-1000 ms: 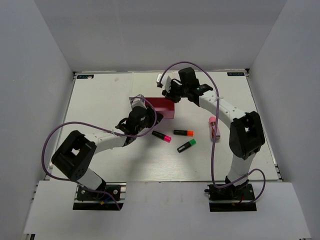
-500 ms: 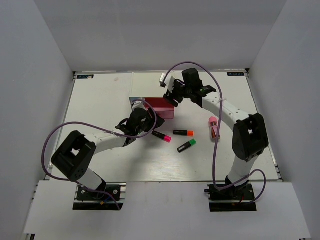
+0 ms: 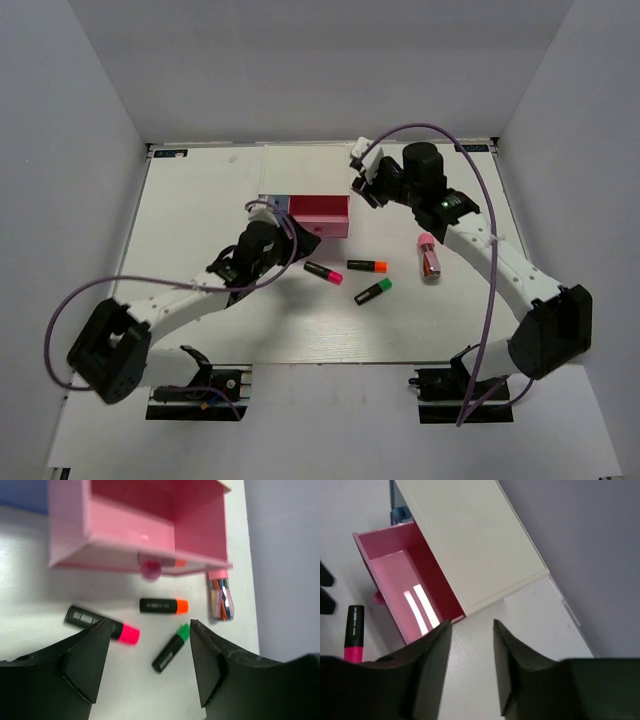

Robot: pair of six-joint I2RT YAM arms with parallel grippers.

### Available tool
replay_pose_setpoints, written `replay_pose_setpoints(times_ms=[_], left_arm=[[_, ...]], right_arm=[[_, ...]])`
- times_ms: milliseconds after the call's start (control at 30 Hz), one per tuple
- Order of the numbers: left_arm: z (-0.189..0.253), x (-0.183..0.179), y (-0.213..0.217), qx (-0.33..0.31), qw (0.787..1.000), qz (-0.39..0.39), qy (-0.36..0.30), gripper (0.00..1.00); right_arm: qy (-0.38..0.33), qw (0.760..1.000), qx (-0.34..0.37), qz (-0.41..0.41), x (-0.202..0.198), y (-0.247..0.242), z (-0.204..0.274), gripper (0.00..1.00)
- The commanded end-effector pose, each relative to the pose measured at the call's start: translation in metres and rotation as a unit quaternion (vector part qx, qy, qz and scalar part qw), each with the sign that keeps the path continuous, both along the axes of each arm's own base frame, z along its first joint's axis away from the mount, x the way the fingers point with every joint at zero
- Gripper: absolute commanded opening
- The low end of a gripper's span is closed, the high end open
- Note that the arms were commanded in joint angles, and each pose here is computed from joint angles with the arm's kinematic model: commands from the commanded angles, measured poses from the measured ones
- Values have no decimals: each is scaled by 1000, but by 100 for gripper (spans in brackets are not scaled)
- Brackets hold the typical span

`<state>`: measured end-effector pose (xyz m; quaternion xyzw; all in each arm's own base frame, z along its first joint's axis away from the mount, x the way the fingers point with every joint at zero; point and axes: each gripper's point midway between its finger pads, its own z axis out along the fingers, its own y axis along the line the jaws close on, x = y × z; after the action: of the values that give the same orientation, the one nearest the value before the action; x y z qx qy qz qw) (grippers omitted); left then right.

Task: Sort the stationery into containers
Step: Grab a piece of stationery with the right arm

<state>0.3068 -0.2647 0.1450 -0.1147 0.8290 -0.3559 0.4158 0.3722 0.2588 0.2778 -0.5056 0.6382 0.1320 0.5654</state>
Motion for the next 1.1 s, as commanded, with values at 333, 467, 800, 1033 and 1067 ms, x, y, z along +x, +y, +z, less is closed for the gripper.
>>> replay_pose_setpoints(times_ms=[333, 467, 800, 1033, 1067], left_arm=[[-12, -86, 93, -82, 992, 98, 8, 100], [-13, -90, 107, -92, 988, 126, 5, 100], [-29, -100, 96, -68, 992, 93, 54, 100], [-37, -100, 88, -59, 992, 79, 75, 100], [-37, -101, 86, -60, 992, 75, 76, 100]], right_arm=[[239, 940, 28, -240, -31, -113, -102, 67], [299, 912, 18, -280, -43, -139, -140, 74], [358, 866, -31, -347, -51, -187, -196, 75], [388, 842, -56, -370, -47, -198, -227, 71], [385, 843, -55, -372, -45, -198, -228, 70]])
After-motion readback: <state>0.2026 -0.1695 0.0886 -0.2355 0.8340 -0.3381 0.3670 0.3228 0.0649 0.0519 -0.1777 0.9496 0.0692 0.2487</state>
